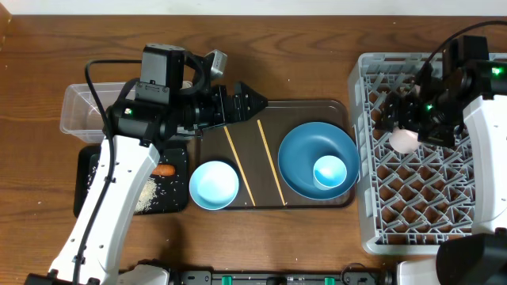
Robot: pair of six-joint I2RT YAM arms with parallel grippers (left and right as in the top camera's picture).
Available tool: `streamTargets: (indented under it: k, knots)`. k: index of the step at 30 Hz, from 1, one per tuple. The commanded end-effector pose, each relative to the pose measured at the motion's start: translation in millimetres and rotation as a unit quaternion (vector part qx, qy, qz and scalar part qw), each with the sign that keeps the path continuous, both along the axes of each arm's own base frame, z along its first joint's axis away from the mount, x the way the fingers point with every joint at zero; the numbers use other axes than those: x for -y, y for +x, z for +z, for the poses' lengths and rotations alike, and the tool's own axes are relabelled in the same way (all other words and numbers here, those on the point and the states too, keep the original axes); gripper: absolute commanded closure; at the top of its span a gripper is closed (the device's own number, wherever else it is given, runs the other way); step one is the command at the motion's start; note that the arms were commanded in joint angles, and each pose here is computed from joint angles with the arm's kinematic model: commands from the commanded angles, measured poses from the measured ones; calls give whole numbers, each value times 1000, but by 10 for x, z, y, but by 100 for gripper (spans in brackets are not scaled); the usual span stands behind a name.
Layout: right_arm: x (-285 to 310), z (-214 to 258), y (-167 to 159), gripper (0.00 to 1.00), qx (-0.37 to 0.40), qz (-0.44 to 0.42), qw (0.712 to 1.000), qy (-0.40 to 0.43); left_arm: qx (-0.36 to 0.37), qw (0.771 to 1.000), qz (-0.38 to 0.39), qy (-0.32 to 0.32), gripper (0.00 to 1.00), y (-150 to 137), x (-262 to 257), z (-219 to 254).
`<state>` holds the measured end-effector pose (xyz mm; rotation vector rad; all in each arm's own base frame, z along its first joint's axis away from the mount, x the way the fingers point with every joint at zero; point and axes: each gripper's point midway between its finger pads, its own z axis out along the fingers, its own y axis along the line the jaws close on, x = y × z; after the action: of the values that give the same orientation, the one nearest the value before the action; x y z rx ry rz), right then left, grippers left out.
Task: Sort waste into correct bins and load items into the dishwasher rack
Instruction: 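Move the left gripper down to the cyan cup on the blue plate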
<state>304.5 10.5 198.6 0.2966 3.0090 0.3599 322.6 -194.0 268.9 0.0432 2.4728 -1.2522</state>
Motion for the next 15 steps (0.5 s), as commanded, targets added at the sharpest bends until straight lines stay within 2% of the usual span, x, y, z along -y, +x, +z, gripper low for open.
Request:
streamTargets:
  k: [1, 4, 7, 10, 12, 15]
  knots:
    - [-2, 34, -4, 1, 7, 22, 1000, -2, 2, 1000, 5, 0, 2, 40, -9, -6]
    - [50, 23, -9, 1, 5, 20, 1000, -17, 13, 1000, 18, 3, 2, 114, -26, 12]
    - [52, 21, -9, 1, 4, 20, 1000, -18, -27, 999, 39, 26, 12, 36, -4, -118]
    - [52, 22, -9, 1, 5, 20, 1000, -18, -51, 991, 58, 110, 15, -107, 12, -382]
    - [55, 19, -12, 1, 4, 20, 1000, -19, -50, 979, 73, 183, 20, -213, 14, -547]
    - [91, 10, -34, 1, -2, 19, 999, -29, -41, 961, 94, 258, 23, -347, 26, -672]
